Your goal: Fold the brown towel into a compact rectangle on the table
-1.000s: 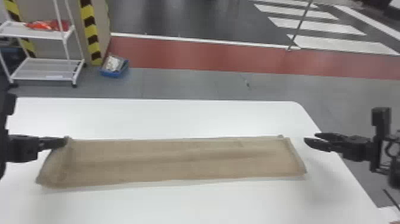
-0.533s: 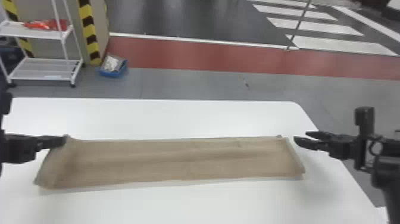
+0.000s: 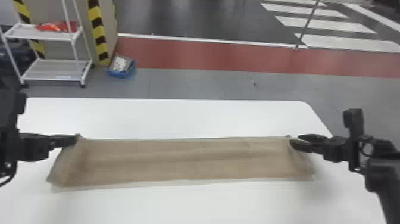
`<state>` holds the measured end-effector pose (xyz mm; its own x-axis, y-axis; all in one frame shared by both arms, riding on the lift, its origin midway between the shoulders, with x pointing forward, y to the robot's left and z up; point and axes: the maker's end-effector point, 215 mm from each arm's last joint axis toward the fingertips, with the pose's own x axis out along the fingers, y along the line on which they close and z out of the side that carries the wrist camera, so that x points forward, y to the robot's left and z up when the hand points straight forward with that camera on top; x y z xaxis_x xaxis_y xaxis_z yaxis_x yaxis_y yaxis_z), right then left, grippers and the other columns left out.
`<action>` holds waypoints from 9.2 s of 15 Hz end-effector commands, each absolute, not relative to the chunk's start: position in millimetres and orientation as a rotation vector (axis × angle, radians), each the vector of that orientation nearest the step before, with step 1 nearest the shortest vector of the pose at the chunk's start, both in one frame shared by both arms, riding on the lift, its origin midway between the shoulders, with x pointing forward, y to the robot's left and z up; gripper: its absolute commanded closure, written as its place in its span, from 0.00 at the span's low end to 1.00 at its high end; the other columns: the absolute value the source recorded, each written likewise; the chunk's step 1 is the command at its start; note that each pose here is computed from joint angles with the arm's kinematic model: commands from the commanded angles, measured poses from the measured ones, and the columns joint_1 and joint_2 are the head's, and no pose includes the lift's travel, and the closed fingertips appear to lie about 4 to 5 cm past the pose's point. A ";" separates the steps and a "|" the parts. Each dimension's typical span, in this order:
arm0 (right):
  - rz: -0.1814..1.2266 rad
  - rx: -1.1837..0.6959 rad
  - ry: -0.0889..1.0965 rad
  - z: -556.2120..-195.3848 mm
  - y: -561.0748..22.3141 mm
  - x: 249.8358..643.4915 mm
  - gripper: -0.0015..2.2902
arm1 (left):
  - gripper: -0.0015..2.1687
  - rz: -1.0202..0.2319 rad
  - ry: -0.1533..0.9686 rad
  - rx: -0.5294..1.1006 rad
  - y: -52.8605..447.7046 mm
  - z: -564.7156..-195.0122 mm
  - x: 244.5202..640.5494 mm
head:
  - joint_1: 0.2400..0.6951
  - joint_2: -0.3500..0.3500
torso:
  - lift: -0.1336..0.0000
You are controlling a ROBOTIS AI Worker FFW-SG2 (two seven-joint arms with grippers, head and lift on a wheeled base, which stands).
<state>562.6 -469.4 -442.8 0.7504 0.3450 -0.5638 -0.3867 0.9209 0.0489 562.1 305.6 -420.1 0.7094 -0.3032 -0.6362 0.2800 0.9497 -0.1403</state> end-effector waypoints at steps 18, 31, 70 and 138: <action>0.383 -0.082 0.604 -451.3 -473.5 561.1 0.09 | 0.55 -0.320 0.723 -0.029 308.2 -425.0 560.5 | 1.00 0.27 | 0.07; 0.406 -0.070 0.617 -448.5 -470.8 565.6 0.33 | 0.56 -0.326 0.727 -0.031 307.4 -426.4 558.7 | 1.00 0.28 | 0.07; 0.394 -0.054 0.602 -436.6 -473.9 559.1 0.46 | 0.63 -0.337 0.720 -0.032 302.8 -416.6 550.8 | 1.00 0.26 | 0.07; 0.414 0.020 0.425 -399.3 -428.8 533.7 0.03 | 0.64 -0.381 0.854 -0.297 293.9 -395.0 491.9 | 1.00 0.28 | 0.07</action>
<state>531.8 -441.2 -397.0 0.8372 0.3764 -0.3968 -0.3684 0.9243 0.0994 493.9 300.6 -409.7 0.5998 -0.4061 -0.6894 0.1991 0.9103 -0.3630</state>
